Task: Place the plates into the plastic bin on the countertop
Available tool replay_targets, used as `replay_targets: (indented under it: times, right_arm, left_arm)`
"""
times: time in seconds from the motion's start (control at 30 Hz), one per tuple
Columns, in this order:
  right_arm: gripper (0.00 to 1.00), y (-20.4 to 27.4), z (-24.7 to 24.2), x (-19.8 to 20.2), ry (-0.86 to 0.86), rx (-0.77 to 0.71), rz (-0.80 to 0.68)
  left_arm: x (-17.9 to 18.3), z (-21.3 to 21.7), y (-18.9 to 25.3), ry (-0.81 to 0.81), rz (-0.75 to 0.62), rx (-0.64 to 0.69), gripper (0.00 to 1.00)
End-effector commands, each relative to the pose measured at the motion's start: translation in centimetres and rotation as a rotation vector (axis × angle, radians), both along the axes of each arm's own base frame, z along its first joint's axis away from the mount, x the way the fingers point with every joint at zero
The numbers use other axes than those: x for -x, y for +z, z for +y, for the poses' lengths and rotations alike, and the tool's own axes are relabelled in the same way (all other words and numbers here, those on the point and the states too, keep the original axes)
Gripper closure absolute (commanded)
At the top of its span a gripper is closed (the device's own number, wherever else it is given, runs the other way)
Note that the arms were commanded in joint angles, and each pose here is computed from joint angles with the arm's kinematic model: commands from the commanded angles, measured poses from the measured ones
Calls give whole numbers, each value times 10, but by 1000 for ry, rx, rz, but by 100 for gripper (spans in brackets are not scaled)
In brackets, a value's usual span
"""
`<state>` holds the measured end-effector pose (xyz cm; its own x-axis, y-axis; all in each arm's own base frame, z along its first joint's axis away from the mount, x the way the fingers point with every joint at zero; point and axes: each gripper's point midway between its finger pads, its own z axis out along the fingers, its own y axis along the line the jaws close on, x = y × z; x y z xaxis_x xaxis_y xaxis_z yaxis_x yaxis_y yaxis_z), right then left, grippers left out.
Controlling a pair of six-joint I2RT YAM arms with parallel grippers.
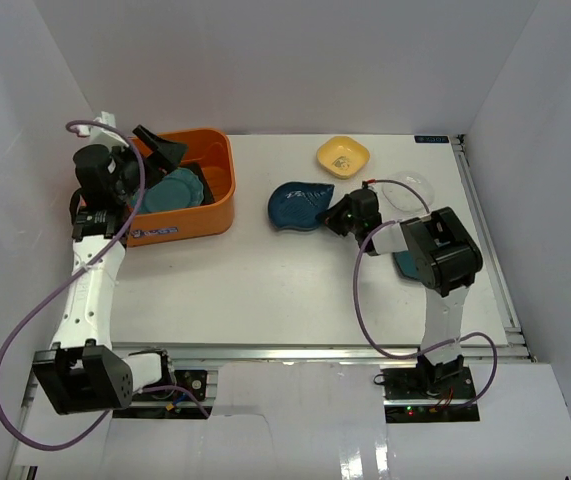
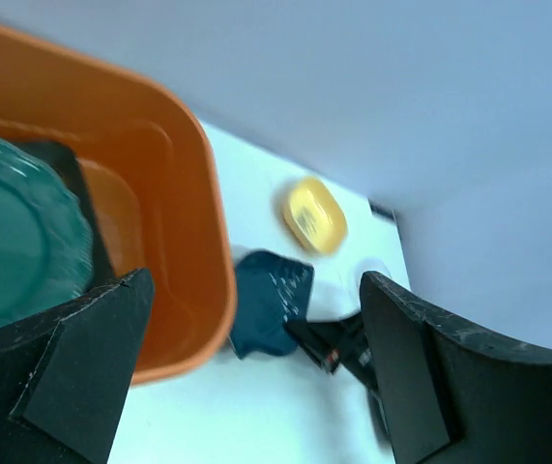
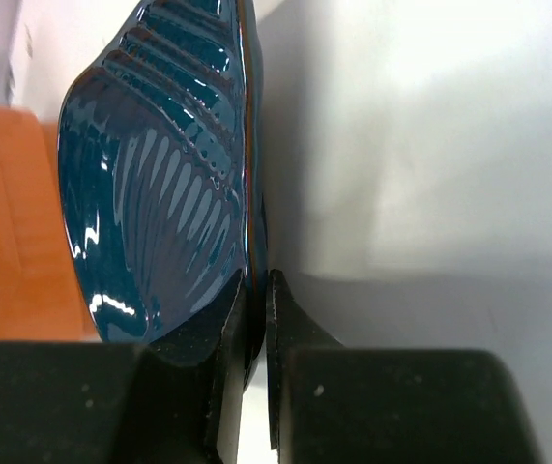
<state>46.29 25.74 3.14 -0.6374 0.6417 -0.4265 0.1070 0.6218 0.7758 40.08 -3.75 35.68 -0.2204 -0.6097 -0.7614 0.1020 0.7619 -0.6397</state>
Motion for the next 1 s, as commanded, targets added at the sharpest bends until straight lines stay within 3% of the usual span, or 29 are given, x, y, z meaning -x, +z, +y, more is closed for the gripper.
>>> replay_targets:
  times: [0.0,0.2,0.37,0.6,0.67,0.7,0.77,0.8,0.9,0.93,0.97]
  right_arm:
    - [92,84,8,15,73,-76,-205]
    - [92,155,0,66,221,-18,-387]
    - [92,187,-5,103,307,-14,-458]
    - [92,205,3,128,410,-72,-487]
    - [92,205,7,133,440,-85,-482]
    - [92,205,7,135,444,-89,-481]
    - [92,203,6,137,442,-94,-476]
    - [92,203,5,137,441,-93,-476]
    - [68,204,4,139,440,-95,-478]
    - [45,207,4,140,440,-96,-484]
    - [37,207,4,141,439,-97,-483]
  left_arm:
    - [18,-52,-21,-236,92,15,2]
    - [39,-148,-68,-596,263,-102,2]
    - [35,-174,-100,-605,327,-223,2]
    - [39,-221,-126,-722,365,-253,4]
    - [37,-227,-127,-737,352,-244,18]
    - [36,-228,-128,-731,354,-233,45]
    - [33,-227,-126,-707,337,-229,76]
    - [30,-224,-121,-684,325,-229,96]
    - [25,-220,-105,-642,286,-226,100]
    - [23,-220,-97,-635,269,-216,100]
    - [19,-215,-91,-619,256,-208,100]
